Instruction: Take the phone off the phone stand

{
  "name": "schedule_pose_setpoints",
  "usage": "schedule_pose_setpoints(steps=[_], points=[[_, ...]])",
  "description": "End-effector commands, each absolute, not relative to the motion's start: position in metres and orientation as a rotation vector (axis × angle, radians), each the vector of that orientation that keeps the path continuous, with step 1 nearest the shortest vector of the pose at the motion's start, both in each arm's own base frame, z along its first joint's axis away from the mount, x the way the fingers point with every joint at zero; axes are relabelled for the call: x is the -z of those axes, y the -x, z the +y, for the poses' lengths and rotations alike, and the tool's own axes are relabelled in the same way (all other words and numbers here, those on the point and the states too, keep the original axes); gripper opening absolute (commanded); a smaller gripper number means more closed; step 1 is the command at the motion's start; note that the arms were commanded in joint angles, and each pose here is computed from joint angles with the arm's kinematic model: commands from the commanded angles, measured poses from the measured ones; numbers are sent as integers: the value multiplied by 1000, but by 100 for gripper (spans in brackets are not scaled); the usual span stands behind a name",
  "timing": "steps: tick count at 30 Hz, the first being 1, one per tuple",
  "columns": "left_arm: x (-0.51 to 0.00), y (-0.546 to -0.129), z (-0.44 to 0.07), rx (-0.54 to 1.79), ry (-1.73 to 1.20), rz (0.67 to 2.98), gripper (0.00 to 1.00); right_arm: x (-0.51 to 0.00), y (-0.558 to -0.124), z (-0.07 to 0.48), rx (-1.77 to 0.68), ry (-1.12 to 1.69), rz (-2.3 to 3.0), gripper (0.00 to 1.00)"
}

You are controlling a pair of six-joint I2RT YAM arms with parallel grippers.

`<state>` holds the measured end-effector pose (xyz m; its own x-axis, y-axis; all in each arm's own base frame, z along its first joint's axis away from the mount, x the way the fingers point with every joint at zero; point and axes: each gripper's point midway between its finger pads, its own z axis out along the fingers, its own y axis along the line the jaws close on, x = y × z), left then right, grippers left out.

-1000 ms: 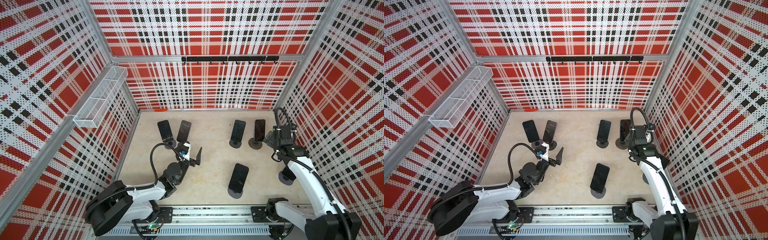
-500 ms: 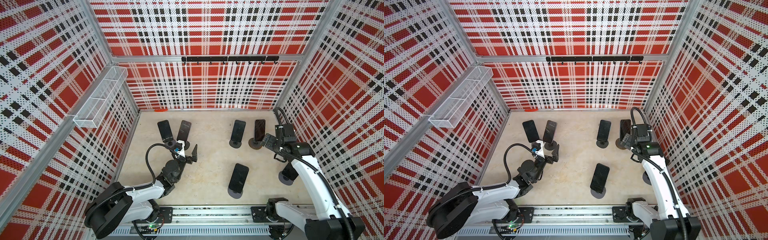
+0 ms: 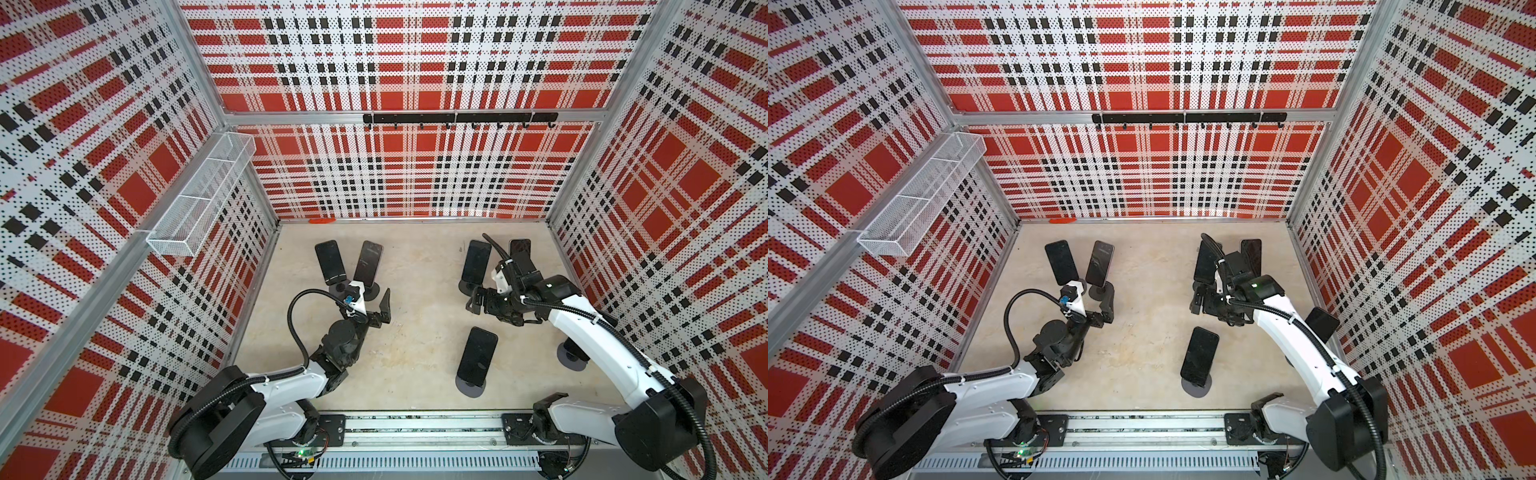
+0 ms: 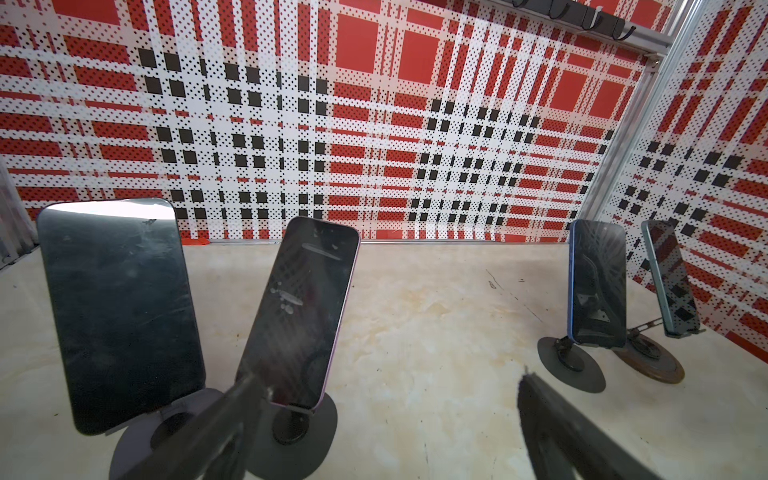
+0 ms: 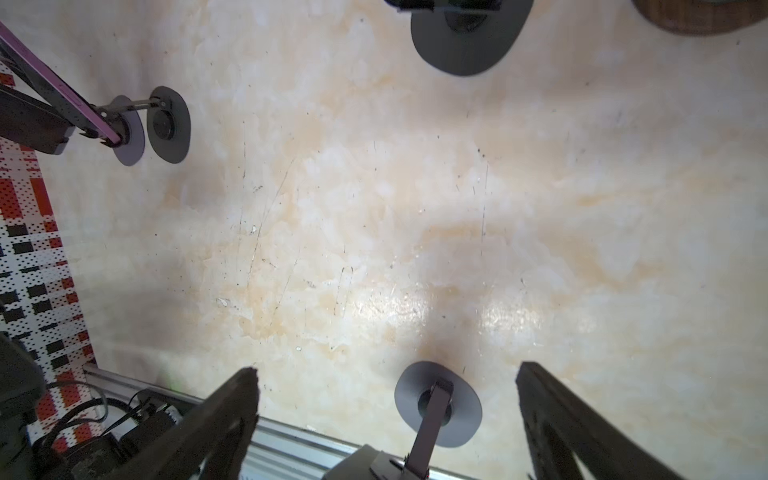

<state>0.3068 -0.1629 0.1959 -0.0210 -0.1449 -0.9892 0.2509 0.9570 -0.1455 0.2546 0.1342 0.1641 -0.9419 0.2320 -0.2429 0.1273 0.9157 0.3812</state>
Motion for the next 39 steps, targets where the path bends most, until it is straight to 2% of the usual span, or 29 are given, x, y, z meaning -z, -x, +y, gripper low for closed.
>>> schedule_pose_setpoints(steps=[1, 7, 11, 14, 22, 39], points=[[-201, -307, -154, 305, -51, 1534, 98, -162, -231, 130, -534, -394, 2888, 100], [-197, -309, -156, 317, -40, 1548, 98, -160, -213, 126, -496, -420, 2982, 100], [-198, -308, -161, 347, -60, 1544, 98, -164, -204, 157, -780, -351, 2974, 100], [-199, -305, -159, 354, -60, 1537, 98, -176, -206, 165, -876, -286, 2901, 100], [-201, -303, -163, 382, -83, 1523, 98, -167, -190, 153, -801, -334, 2938, 100], [-218, -300, -160, 434, -33, 1478, 98, -154, -164, 147, -852, -294, 2908, 100]])
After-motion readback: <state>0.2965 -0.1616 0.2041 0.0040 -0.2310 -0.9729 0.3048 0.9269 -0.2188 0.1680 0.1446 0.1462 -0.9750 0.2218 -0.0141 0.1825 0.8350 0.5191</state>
